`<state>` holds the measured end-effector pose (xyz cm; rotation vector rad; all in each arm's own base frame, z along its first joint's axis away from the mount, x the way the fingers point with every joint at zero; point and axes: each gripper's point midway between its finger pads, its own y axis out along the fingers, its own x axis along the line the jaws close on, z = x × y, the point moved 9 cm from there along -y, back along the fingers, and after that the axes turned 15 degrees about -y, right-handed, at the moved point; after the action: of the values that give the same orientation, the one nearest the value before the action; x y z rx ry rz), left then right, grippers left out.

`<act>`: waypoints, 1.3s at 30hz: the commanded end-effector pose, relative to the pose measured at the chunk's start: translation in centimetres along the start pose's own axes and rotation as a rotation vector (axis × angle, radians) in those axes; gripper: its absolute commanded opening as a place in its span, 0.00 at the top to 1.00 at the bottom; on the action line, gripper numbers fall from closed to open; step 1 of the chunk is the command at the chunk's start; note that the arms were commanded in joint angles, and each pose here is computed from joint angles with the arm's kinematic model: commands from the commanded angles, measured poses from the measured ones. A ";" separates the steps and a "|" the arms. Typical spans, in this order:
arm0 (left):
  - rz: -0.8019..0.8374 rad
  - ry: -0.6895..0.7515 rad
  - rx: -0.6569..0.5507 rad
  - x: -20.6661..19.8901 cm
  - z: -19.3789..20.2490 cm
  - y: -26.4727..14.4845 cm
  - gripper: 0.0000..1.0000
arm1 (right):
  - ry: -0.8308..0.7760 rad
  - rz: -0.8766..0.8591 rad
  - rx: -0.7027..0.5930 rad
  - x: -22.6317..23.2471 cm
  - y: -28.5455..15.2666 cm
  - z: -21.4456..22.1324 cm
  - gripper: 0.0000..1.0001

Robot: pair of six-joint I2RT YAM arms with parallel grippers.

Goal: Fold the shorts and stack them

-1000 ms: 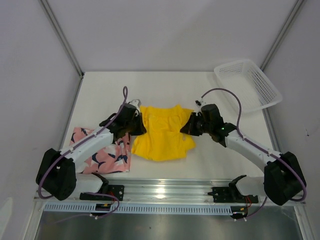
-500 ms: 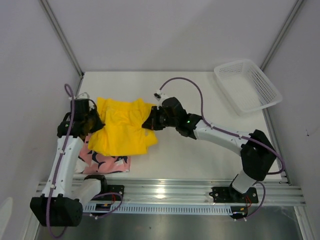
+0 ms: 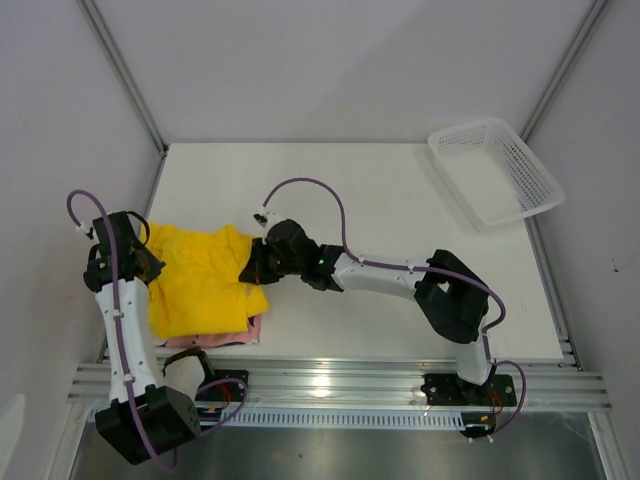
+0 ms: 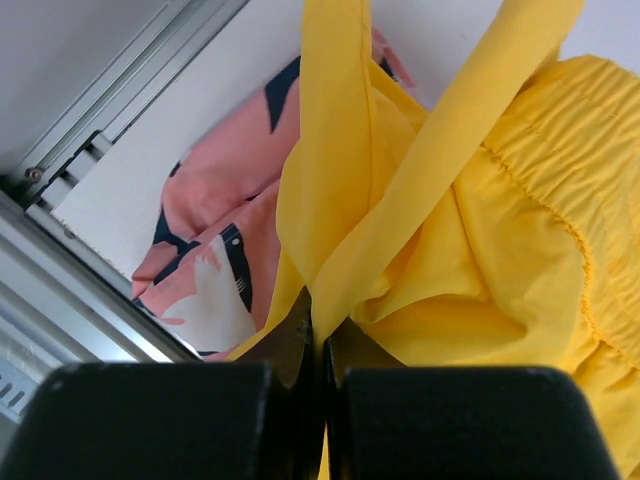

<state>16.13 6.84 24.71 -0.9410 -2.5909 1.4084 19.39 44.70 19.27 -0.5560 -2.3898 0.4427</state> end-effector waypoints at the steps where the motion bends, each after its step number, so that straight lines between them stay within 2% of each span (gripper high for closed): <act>1: -0.044 -0.059 -0.048 0.9 -1.1 0.9 1.00 | -0.023 -0.036 -0.095 1.6 0.7 -1.8 1.00; 11: -0.185 -0.113 0.005 2.4 -1.9 4.6 1.00 | -0.016 -0.044 -0.011 2.5 3.9 3.1 1.00; 15: -0.182 -0.107 0.060 2.2 -1.9 5.8 1.00 | -0.067 -0.009 0.006 4.1 4.3 4.5 1.00; 17: -0.176 -0.101 0.074 2.2 -1.7 6.0 0.81 | -0.071 0.004 0.020 4.3 4.3 4.9 1.00; 18: -0.174 -0.101 0.074 2.2 -1.7 6.1 0.66 | -0.068 0.005 0.025 4.2 4.4 5.0 0.97; 19: -0.179 -0.104 0.069 2.2 -1.7 6.0 0.33 | -0.063 0.001 0.038 3.9 4.6 5.2 0.90; 20: -0.192 -0.108 0.056 2.4 -1.9 5.7 0.22 | -0.061 -0.003 0.039 3.7 4.5 5.0 0.81; 21: -0.188 -0.110 0.047 2.3 -2.0 5.5 0.16 | -0.060 -0.003 0.044 3.6 4.5 5.1 0.69; 22: -0.188 -0.111 0.040 2.3 -2.1 5.3 0.11 | -0.068 0.003 0.036 3.6 4.3 5.0 0.47; 25: -0.165 -0.130 0.000 2.0 -2.8 4.3 0.08 | -0.101 0.015 0.017 4.0 3.9 4.2 0.23; 28: -0.075 -0.147 -0.047 1.2 -3.5 2.8 0.04 | -0.115 0.034 -0.022 4.3 2.8 1.2 0.15; 32: 0.084 -0.122 -0.070 -0.8 -4.3 0.4 0.01 | -0.108 0.096 -0.052 2.7 0.1 -2.7 0.13; 37: 0.380 -0.034 -0.083 -4.8 -2.1 -2.4 0.01 | -0.097 0.161 -0.131 -1.5 -4.2 -5.9 0.12; 39: 0.469 -0.054 -0.105 -5.5 -1.1 -3.3 0.01 | -0.110 0.186 -0.161 -3.4 -6.6 -6.8 0.13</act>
<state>18.95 5.64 27.60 -1.3443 -2.6288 1.3933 22.45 42.78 21.92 -0.7701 -2.4370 0.4636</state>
